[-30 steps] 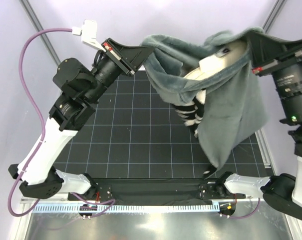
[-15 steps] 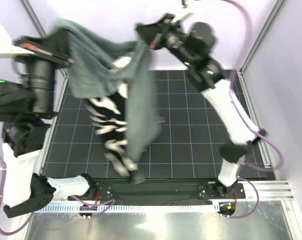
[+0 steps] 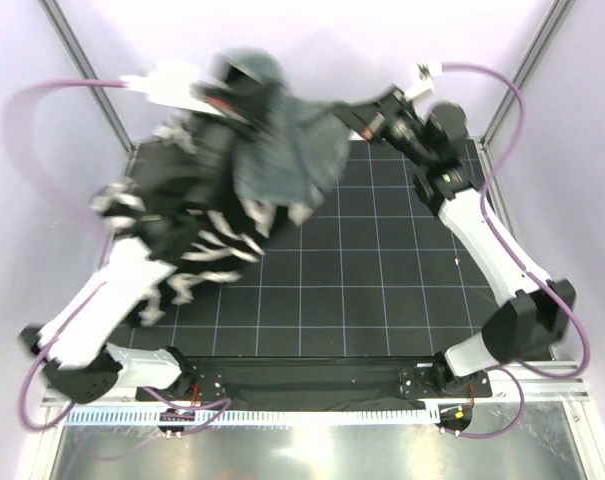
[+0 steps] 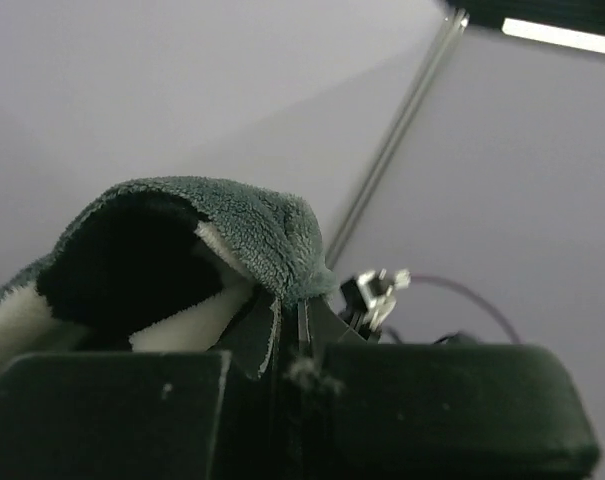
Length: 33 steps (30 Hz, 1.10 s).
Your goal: Put the pillow into the pillowcase
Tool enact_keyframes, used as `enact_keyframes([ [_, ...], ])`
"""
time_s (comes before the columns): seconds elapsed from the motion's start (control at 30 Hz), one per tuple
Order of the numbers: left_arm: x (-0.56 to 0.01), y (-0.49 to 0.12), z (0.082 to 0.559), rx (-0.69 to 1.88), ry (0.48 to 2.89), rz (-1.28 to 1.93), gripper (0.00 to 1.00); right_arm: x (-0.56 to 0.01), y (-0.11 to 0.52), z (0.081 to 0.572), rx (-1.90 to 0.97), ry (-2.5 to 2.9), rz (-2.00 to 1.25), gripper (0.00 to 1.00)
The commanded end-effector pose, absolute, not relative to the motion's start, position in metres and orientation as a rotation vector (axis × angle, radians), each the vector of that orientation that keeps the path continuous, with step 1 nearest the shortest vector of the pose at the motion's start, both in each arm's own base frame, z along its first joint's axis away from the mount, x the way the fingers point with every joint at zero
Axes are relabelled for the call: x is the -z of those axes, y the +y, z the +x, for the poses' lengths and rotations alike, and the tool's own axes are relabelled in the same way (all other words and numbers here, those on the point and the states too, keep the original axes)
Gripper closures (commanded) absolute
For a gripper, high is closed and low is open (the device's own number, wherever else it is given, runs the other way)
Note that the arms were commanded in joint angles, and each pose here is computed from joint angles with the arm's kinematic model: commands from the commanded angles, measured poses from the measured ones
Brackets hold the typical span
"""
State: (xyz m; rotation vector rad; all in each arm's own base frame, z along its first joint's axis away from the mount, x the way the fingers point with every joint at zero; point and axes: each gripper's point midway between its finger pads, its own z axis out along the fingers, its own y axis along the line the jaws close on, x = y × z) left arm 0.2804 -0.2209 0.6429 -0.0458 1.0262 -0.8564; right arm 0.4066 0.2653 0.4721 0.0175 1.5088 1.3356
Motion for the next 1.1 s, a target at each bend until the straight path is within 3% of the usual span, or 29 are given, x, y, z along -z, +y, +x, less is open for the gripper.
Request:
enact_keyframes([
  [0.0, -0.548, -0.306, 0.307, 1.004, 1.148, 0.002, 0.99, -0.455, 0.219, 0.394, -1.329, 1.393, 0.026, 0.92],
  [0.03, -0.500, -0.327, 0.322, 0.967, 1.236, 0.006, 0.99, -0.435, 0.202, 0.400, -1.300, 1.431, 0.052, 0.92],
  [0.13, -0.435, -0.378, 0.329, 0.979, 1.337, 0.022, 1.00, -0.362, 0.149, 0.411, -1.190, 1.567, 0.194, 0.92],
  [0.23, -0.388, -0.432, 0.322, 1.007, 1.403, 0.064, 1.00, -0.300, 0.104, 0.408, -1.106, 1.649, 0.326, 0.91],
  [0.33, -0.377, -0.471, 0.308, 1.034, 1.413, 0.104, 0.99, -0.259, 0.050, 0.404, -0.988, 1.718, 0.435, 0.91],
  [0.47, -0.345, -0.528, 0.299, 1.030, 1.452, 0.178, 1.00, -0.224, -0.011, 0.399, -0.779, 1.825, 0.611, 0.65],
  [0.5, -0.354, -0.536, 0.299, 1.038, 1.433, 0.178, 1.00, -0.226, -0.032, 0.400, -0.691, 1.811, 0.683, 0.46],
  [0.57, -0.351, -0.550, 0.295, 1.038, 1.436, 0.191, 0.99, -0.216, -0.046, 0.390, -0.626, 1.858, 0.766, 0.33],
  [0.6, -0.344, -0.559, 0.298, 1.037, 1.446, 0.196, 0.99, -0.228, -0.066, 0.390, -0.546, 1.829, 0.801, 0.01],
  [0.83, -0.313, -0.595, 0.304, 1.065, 1.482, 0.229, 0.97, -0.277, -0.131, 0.323, -0.058, 1.796, 1.034, 0.00],
  [0.93, -0.291, -0.619, 0.304, 1.114, 1.516, 0.250, 0.96, -0.294, -0.138, 0.306, 0.015, 1.726, 1.050, 0.00],
  [1.0, -0.279, -0.632, 0.302, 1.153, 1.537, 0.262, 0.86, -0.305, -0.139, 0.294, 0.040, 1.665, 1.061, 0.00],
  [1.03, -0.249, -0.643, 0.301, 1.150, 1.588, 0.313, 0.61, -0.308, -0.140, 0.290, 0.051, 1.644, 1.061, 0.00],
  [1.07, -0.263, -0.650, 0.299, 1.183, 1.570, 0.323, 0.48, -0.309, -0.140, 0.287, 0.055, 1.627, 1.059, 0.00],
])
